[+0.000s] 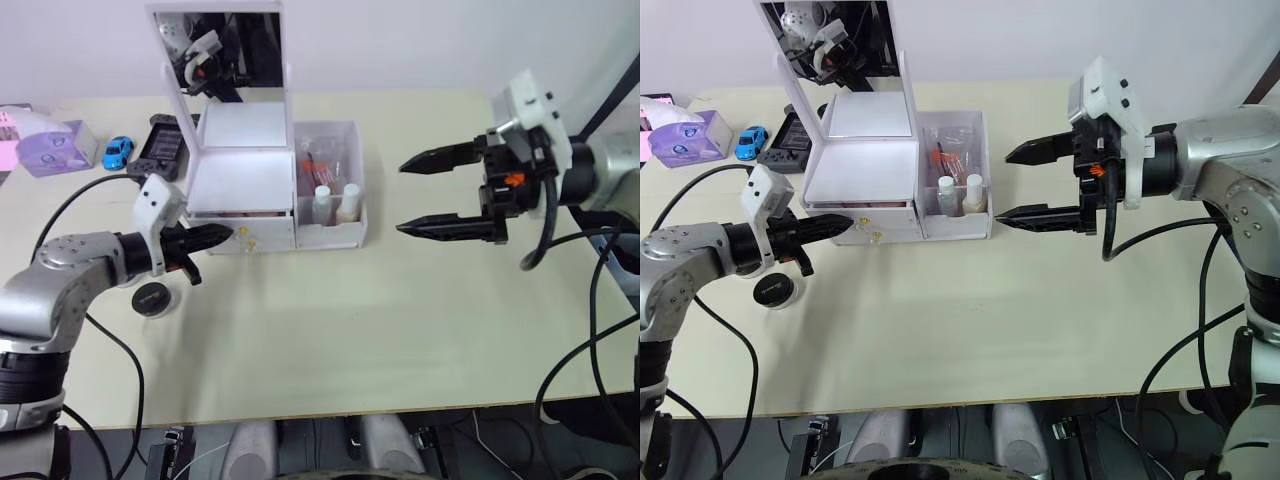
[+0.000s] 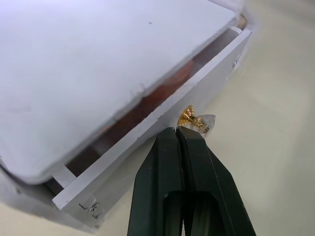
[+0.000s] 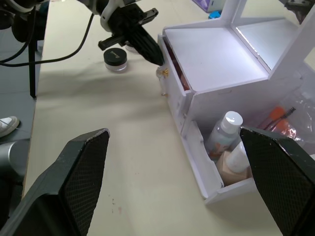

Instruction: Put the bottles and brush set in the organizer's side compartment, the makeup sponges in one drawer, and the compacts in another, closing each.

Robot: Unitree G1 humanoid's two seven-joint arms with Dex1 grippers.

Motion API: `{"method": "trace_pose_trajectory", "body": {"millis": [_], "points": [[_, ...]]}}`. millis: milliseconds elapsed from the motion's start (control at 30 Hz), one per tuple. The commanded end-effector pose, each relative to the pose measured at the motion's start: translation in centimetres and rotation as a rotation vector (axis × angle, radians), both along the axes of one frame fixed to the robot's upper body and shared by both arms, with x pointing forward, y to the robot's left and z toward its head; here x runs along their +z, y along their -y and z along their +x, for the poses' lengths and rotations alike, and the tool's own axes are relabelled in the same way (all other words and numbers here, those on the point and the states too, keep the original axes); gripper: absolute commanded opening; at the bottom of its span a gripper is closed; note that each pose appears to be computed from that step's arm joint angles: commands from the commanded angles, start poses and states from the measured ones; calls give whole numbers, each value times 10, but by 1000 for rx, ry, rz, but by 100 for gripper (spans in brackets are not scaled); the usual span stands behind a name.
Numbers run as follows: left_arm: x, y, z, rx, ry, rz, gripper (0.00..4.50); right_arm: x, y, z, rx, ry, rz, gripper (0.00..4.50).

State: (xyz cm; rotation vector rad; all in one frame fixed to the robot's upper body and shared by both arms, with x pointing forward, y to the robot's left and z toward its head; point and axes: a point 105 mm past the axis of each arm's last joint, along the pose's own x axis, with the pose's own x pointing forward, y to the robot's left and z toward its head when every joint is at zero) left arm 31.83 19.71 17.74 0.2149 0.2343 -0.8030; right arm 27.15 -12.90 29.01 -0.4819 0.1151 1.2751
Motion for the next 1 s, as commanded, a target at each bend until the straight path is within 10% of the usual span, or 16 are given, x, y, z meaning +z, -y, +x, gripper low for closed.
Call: {"method": "trace_pose_trajectory", "body": {"millis": [33, 600, 1000], "points": [[9, 0, 6, 5, 55, 21, 6, 12, 5, -6, -15, 61, 6, 450], [13, 0, -14, -81, 19, -18, 6, 7, 16, -22, -7, -31, 21, 450], [39, -92, -43, 56, 89, -71, 6, -43, 81, -17, -229, -85, 84, 450]]}}
